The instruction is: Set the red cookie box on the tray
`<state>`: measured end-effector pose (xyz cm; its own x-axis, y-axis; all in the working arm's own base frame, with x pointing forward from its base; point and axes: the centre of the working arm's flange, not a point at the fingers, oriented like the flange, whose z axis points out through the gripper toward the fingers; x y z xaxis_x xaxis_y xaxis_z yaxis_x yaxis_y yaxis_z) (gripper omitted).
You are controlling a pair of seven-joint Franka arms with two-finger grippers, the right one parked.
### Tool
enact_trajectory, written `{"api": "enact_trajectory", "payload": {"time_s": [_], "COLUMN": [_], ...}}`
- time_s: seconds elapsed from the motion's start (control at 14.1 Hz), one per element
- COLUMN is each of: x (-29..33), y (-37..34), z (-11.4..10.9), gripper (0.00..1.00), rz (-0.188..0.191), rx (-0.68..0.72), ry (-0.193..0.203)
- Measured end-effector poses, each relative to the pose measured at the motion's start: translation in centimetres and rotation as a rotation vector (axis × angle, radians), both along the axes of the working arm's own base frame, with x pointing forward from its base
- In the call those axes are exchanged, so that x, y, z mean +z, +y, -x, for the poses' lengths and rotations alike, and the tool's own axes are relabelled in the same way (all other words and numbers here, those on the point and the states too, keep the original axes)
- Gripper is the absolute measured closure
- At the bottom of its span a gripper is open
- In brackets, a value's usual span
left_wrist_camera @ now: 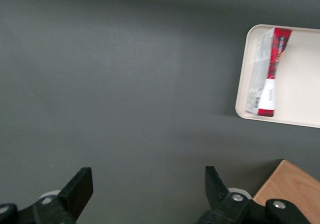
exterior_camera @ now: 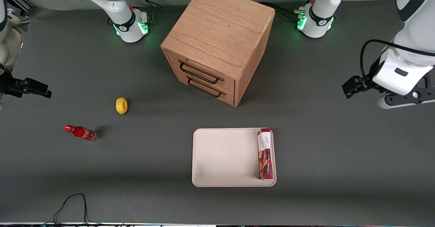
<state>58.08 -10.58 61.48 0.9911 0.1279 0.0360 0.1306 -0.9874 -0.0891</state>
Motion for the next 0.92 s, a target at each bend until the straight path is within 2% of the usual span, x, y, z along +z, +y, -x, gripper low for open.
{"api": "enact_trajectory", "payload": {"time_s": [0.21,0.42,0.57,0.78,0.92], "x": [-0.3,-0.6,-0.6,-0.7,-0.7], "y": [3.1,6.3,7.2,8.6,9.3], "z": [0.5,0.5,0.7,0.8,0.7], "gripper": [0.00,0.00,0.00,0.00,0.00], "rz": [0.003,0.032,0.042,0.079,0.086], "rx": [-0.002,0.017,0.006,-0.009,-0.005], "ry": [0.008,-0.005,-0.001,0.005,0.003]}}
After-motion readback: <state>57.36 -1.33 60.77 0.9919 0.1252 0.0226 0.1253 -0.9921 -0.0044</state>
